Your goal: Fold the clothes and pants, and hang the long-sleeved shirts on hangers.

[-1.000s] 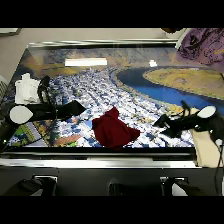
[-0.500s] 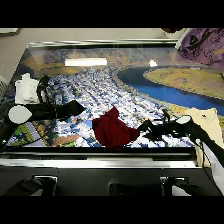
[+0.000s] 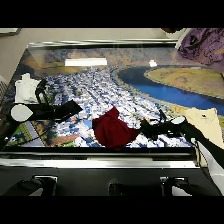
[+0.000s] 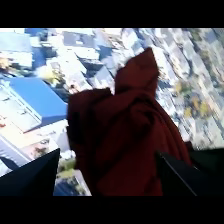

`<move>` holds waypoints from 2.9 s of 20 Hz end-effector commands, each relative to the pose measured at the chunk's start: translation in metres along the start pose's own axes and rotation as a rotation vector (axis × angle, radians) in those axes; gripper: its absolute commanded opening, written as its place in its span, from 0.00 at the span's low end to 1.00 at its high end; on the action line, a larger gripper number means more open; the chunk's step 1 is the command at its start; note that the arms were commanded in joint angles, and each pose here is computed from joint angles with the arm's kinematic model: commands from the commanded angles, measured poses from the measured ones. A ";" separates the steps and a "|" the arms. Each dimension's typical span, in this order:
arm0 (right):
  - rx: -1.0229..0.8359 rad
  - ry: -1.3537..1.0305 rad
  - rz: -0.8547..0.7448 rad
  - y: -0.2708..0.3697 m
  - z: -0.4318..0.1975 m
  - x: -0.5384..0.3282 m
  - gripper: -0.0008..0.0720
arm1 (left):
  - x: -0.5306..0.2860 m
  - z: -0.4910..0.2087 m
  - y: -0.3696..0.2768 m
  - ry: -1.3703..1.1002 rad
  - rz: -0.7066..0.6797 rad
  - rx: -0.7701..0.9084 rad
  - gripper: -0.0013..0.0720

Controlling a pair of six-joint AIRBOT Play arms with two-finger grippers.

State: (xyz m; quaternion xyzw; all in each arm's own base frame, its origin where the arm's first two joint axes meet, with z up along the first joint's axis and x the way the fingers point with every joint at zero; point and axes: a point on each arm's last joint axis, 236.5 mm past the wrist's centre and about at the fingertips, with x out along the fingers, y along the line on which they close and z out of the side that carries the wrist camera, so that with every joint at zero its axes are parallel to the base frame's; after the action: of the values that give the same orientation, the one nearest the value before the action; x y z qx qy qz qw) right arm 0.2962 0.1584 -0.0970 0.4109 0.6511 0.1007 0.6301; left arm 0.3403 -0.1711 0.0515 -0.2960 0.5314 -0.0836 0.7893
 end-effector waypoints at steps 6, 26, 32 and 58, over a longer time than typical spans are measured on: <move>-0.072 0.038 0.054 0.027 -0.023 -0.022 0.05 | 0.102 -0.003 0.046 0.008 0.000 -0.122 0.99; -0.086 0.052 0.055 0.029 -0.029 -0.025 0.05 | 0.160 -0.044 0.031 0.129 -0.081 -0.135 0.05; -0.199 -0.024 0.028 0.042 -0.014 -0.045 0.05 | 0.142 -0.020 0.013 0.069 -0.128 -0.097 0.04; -0.785 -1.294 0.083 0.278 -0.079 -0.487 0.05 | -0.362 0.062 -0.040 -0.999 -0.111 0.226 0.04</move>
State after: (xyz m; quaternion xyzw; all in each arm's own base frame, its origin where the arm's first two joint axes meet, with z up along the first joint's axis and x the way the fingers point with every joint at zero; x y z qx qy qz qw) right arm 0.2586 0.0475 0.4639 0.1052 0.0364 0.0972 0.9890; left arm 0.2465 -0.0240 0.3849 -0.2374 0.0481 -0.0440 0.9692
